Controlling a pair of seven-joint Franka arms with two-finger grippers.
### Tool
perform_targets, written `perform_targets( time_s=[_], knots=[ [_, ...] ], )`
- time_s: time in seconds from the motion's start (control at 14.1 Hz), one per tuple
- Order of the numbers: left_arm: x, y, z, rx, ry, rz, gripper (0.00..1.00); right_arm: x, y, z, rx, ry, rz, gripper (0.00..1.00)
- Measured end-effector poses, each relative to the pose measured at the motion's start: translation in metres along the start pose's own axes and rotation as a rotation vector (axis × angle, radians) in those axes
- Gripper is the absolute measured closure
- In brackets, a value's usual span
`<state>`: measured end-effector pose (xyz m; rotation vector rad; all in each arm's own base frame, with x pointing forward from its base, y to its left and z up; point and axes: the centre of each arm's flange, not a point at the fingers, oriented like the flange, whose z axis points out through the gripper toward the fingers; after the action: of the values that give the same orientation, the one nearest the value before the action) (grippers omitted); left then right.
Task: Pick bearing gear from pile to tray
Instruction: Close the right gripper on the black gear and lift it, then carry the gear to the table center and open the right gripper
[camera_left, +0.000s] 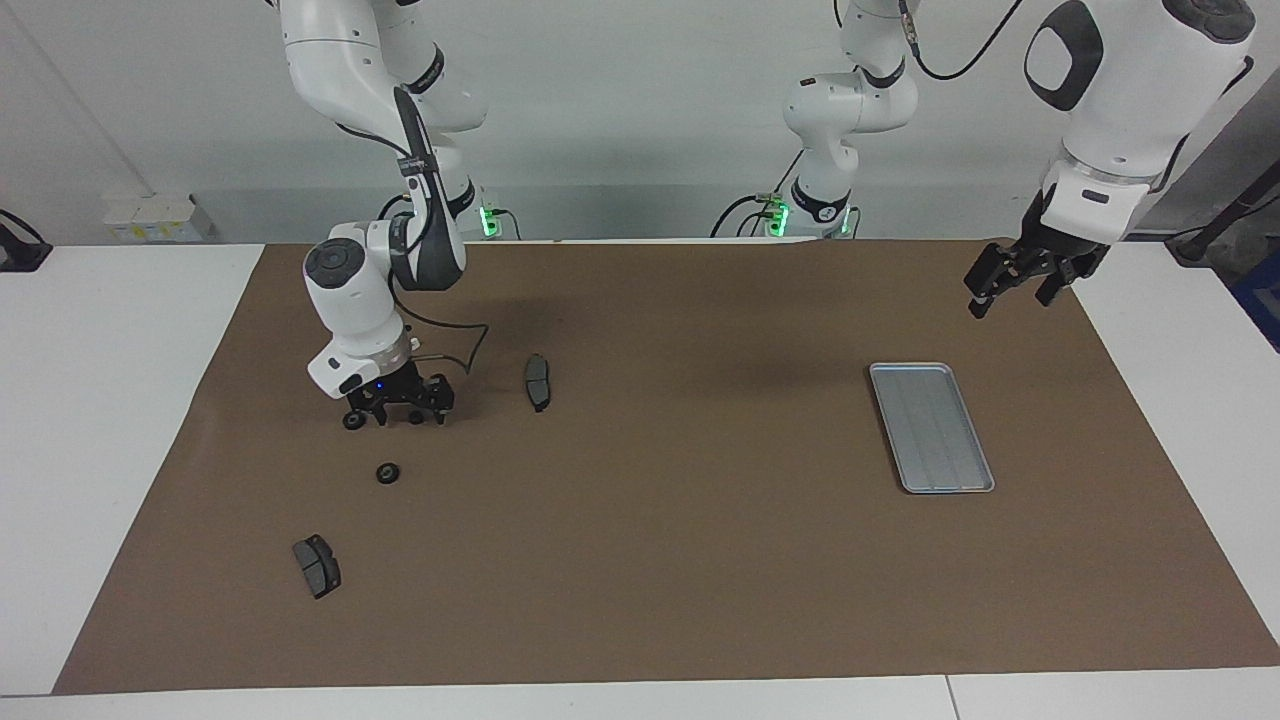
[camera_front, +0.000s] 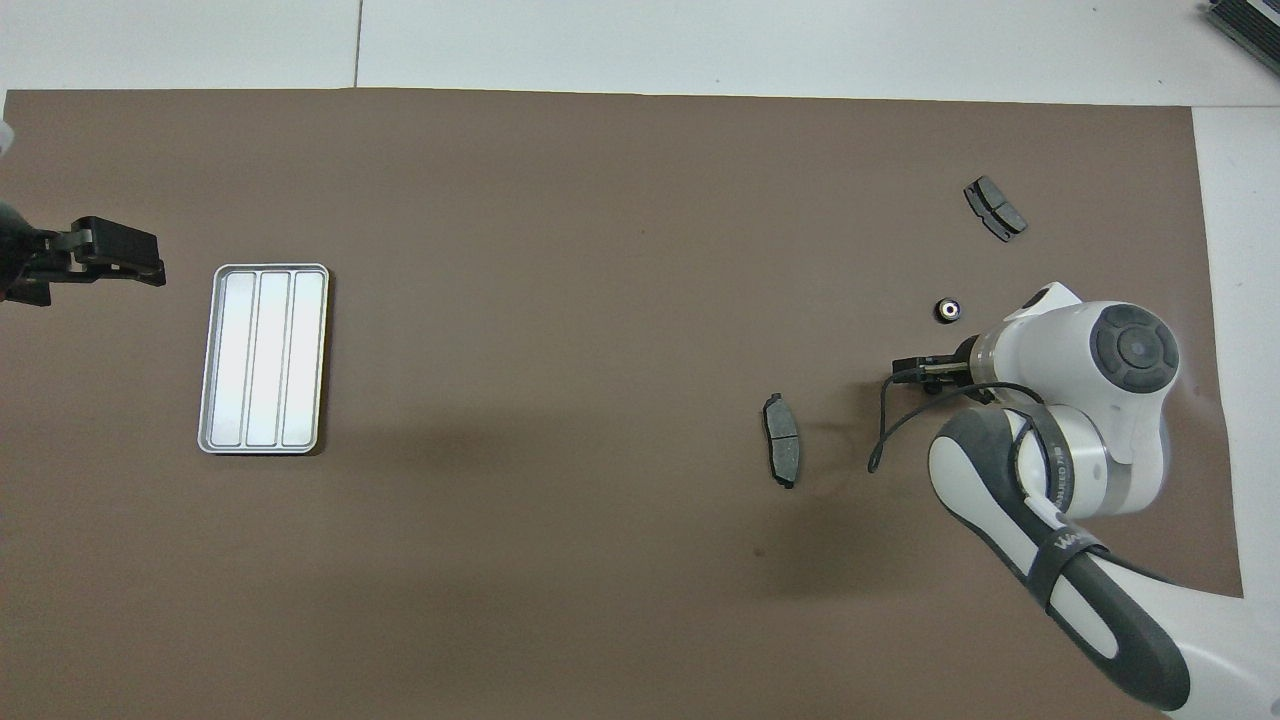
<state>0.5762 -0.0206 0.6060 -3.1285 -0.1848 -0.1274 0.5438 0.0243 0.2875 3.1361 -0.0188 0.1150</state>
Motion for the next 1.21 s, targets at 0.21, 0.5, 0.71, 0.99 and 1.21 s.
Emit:
perform_targets(
  time_s=[0.21,0.5,0.71,0.99,1.21],
  knots=[
    [-0.001,0.002,0.001,0.000,-0.002,0.004,0.00,-0.002,-0.006,0.002,0.001,-0.004,-0.012,0.26],
    [-0.002,0.001,0.006,0.002,-0.012,0.003,0.00,-0.001,-0.007,0.000,0.001,0.001,-0.014,0.73],
    [-0.004,0.001,0.006,0.002,-0.014,0.003,0.00,0.001,-0.011,-0.004,0.002,0.011,-0.020,0.76],
    [-0.004,0.001,0.008,0.003,-0.015,0.003,0.00,0.013,-0.031,-0.029,0.011,0.064,-0.042,0.76],
    [-0.004,0.001,0.008,0.001,-0.001,0.002,0.00,0.016,-0.080,-0.047,0.031,0.096,-0.004,0.76]
  ],
)
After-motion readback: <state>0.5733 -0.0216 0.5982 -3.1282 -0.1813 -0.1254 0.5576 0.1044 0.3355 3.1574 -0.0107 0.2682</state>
